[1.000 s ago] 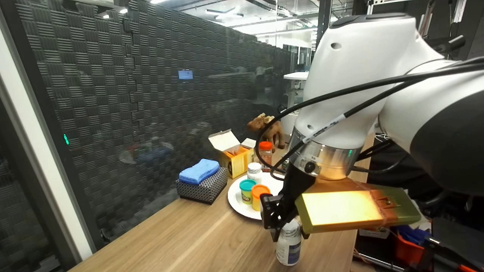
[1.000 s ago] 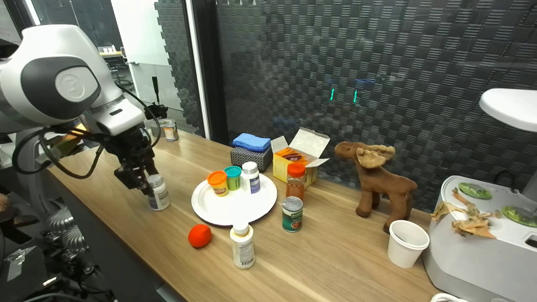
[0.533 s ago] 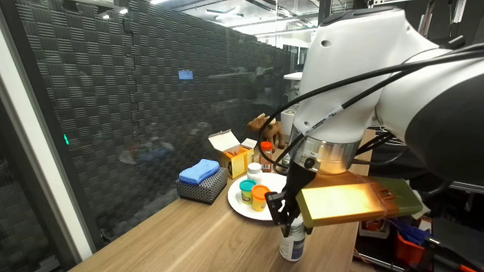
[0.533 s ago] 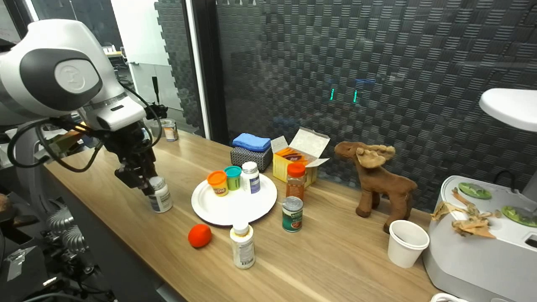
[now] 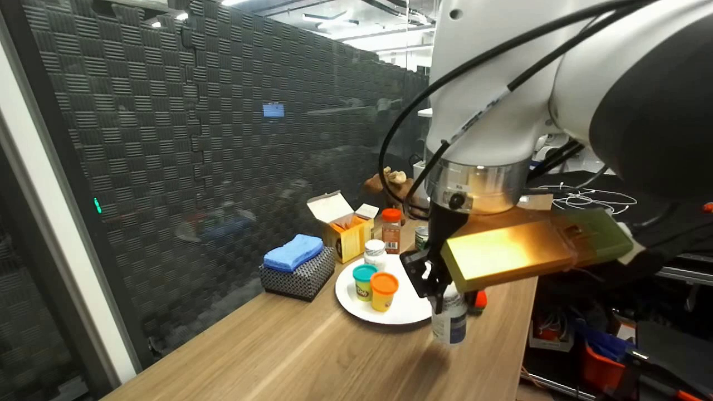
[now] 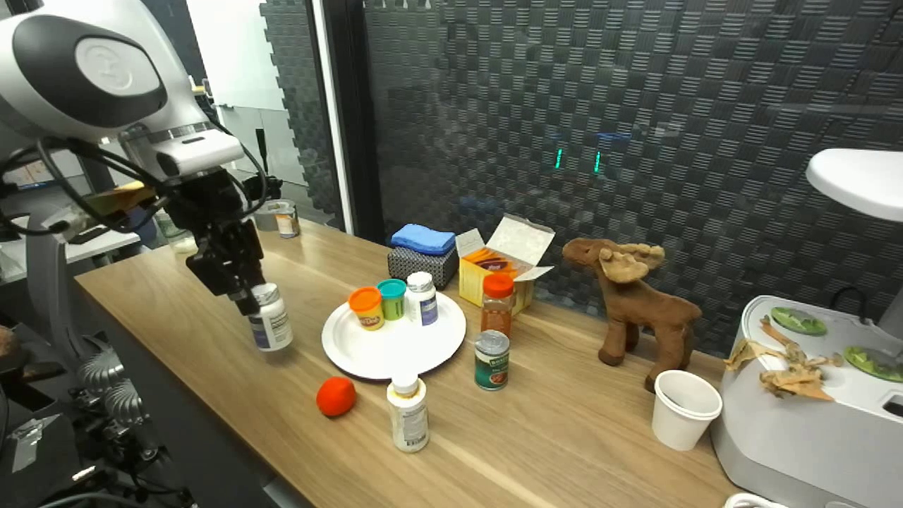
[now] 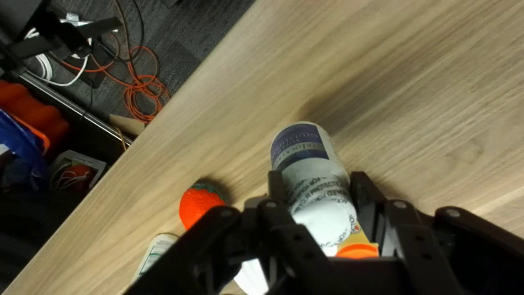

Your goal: Pick up all the smaller bottles and the orange object, and put them in the plate

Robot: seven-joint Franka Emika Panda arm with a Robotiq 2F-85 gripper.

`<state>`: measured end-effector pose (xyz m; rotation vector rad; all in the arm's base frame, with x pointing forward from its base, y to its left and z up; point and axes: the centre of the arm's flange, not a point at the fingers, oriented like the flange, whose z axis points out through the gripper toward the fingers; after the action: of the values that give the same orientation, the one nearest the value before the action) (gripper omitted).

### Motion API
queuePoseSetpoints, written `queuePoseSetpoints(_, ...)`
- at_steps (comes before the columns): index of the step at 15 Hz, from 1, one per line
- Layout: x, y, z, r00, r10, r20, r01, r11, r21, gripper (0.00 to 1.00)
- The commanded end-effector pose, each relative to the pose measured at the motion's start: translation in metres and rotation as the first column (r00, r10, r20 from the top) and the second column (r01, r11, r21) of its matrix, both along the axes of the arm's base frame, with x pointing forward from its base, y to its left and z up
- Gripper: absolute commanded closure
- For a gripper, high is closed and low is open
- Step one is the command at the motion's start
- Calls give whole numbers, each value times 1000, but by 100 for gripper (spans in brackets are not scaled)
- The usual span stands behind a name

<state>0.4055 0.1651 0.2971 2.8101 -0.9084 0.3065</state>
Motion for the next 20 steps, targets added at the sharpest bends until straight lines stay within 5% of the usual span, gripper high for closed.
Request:
queuePoseSetpoints(1,14,-16,28,999,40,26,-39,999,-30,81)
queuePoseSetpoints(11,67,-86,-3,989,33,147,-45,996,77,81)
queuePoseSetpoints(20,96,-88,-32,987,86,133,-102,988,115,81)
